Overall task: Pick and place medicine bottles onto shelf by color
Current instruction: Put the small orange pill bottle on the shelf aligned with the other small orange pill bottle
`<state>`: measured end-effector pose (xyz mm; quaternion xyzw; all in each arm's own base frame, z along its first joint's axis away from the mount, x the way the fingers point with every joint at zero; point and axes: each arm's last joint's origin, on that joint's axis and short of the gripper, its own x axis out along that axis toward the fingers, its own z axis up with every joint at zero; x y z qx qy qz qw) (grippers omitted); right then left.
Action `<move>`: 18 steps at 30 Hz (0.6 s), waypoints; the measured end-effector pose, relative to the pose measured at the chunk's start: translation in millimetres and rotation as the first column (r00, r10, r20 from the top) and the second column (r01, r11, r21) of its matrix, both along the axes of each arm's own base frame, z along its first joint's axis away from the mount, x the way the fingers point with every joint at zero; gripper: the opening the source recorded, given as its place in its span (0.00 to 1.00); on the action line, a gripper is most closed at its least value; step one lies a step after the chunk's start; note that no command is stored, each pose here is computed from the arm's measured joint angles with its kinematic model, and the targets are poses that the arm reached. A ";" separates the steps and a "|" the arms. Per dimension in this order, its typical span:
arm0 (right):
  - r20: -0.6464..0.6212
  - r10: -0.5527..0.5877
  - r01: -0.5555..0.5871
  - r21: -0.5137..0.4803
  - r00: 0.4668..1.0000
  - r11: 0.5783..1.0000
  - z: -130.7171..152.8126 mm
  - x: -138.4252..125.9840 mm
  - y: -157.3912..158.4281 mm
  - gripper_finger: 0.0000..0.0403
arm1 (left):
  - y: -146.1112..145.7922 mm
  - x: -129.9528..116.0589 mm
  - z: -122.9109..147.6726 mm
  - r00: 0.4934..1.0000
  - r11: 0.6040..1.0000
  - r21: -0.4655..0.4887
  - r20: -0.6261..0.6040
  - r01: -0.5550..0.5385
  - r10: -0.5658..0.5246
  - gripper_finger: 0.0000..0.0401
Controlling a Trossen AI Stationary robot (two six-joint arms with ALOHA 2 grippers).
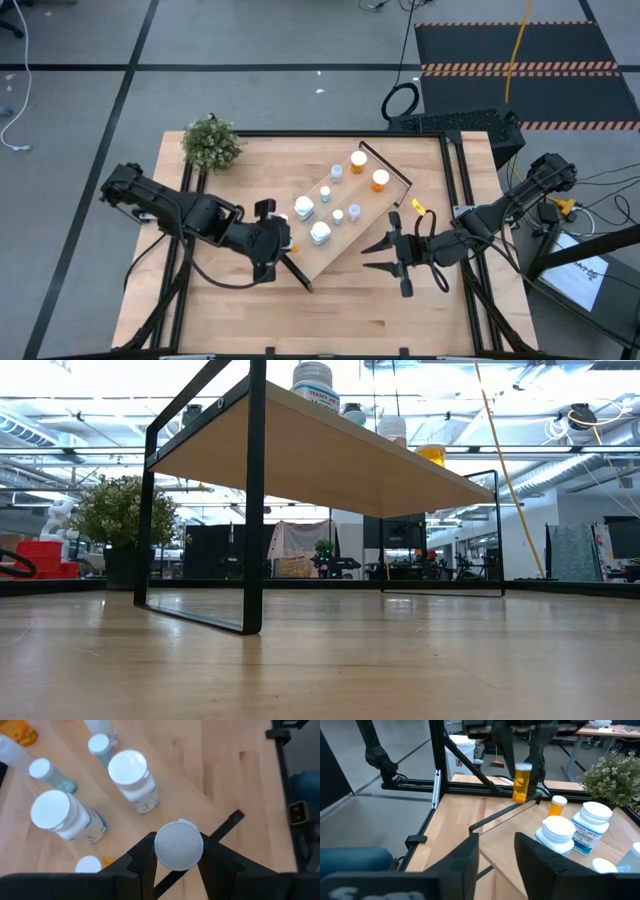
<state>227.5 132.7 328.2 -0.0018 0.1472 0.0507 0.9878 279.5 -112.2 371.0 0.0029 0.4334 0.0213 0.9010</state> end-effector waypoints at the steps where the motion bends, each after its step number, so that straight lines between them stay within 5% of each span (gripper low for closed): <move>1: 0.000 0.002 -0.002 -0.007 1.000 1.000 -0.1 0.0 0.0 0.28 | -0.4 1.5 -2.9 1.000 1.000 0.005 -0.011 -0.004 0.004 0.32; 18: -0.012 0.007 -0.007 -0.030 1.000 1.000 -1.4 -0.5 -0.3 0.13 | 0.6 11.0 -13.0 0.999 0.998 0.039 -0.034 -0.040 0.041 0.32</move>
